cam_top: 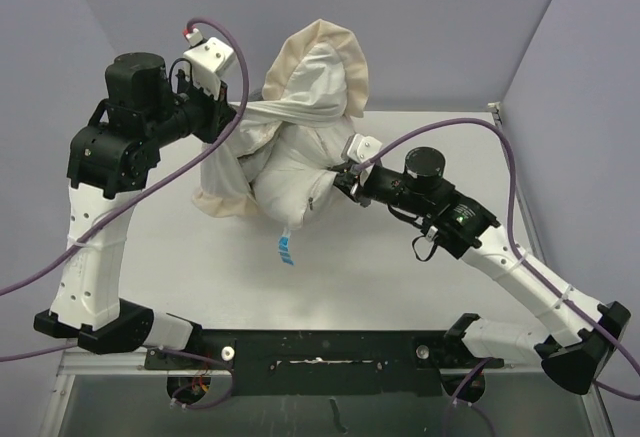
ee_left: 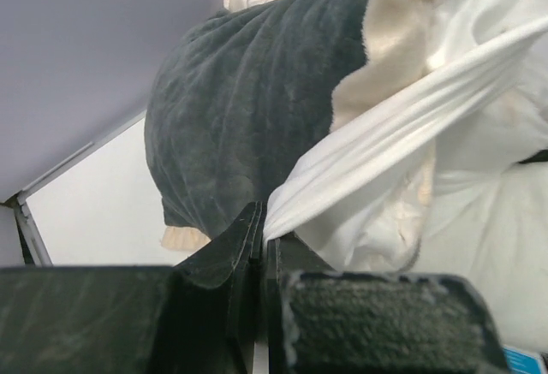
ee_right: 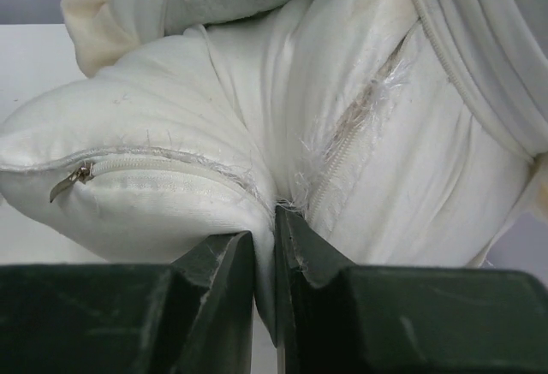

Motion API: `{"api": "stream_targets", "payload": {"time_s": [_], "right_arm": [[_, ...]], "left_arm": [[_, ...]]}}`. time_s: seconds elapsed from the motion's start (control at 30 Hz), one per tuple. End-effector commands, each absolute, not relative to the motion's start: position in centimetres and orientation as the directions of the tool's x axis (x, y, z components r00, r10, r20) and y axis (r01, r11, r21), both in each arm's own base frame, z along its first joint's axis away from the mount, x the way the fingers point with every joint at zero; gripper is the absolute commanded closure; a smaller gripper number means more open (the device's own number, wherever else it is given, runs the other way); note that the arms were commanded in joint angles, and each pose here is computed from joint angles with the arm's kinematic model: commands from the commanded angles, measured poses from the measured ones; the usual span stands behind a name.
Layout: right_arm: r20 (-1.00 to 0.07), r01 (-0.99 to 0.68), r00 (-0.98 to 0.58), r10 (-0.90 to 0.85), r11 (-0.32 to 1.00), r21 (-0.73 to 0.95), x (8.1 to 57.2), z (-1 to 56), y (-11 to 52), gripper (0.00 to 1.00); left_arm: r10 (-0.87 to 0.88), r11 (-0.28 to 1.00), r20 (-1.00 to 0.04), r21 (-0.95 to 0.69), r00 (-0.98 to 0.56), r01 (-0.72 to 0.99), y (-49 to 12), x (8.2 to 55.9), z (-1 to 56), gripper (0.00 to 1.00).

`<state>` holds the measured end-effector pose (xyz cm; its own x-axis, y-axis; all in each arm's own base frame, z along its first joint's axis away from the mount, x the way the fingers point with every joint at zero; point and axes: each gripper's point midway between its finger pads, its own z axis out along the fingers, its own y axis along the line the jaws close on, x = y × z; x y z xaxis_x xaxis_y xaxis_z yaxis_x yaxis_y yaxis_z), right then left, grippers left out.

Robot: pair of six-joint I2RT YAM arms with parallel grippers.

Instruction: Remove the pillowcase from the pillow

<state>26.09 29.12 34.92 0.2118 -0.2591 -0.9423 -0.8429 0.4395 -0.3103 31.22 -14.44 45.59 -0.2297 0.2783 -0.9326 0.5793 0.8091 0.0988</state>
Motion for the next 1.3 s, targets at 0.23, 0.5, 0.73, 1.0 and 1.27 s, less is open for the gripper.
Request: {"api": "stream_targets", "payload": {"time_s": [0.23,0.5,0.73,1.0,1.27], "right_arm": [[-0.983,-0.936,0.134,-0.125,0.309,-0.167,18.7,39.6,33.2,1.0],[-0.987,-0.983,0.154,-0.048,0.093,-0.158,12.3,41.7,38.8,1.0],[-0.991,-0.991,0.132,-0.015,-0.011,-0.132,10.1,41.9,41.0,1.0],[-0.985,-0.977,0.171,-0.012,-0.135,-0.168,4.9,43.5,44.6,1.0],[-0.995,-0.938,0.093,0.045,0.338,-0.072,18.2,45.8,39.8,1.0]], "left_arm": [[0.091,0.883,-0.996,0.077,-0.009,0.464,-14.0,34.0,50.7,1.0],[0.109,0.765,-0.994,0.104,0.032,0.635,-21.0,31.2,52.4,0.78],[0.145,0.701,-0.988,0.069,-0.047,0.71,-24.4,29.7,49.4,0.84],[0.237,0.791,-0.967,0.134,-0.097,0.597,-24.2,35.1,45.2,0.63],[0.086,0.855,-0.995,0.051,-0.044,0.517,-16.1,35.3,52.4,0.02]]}}
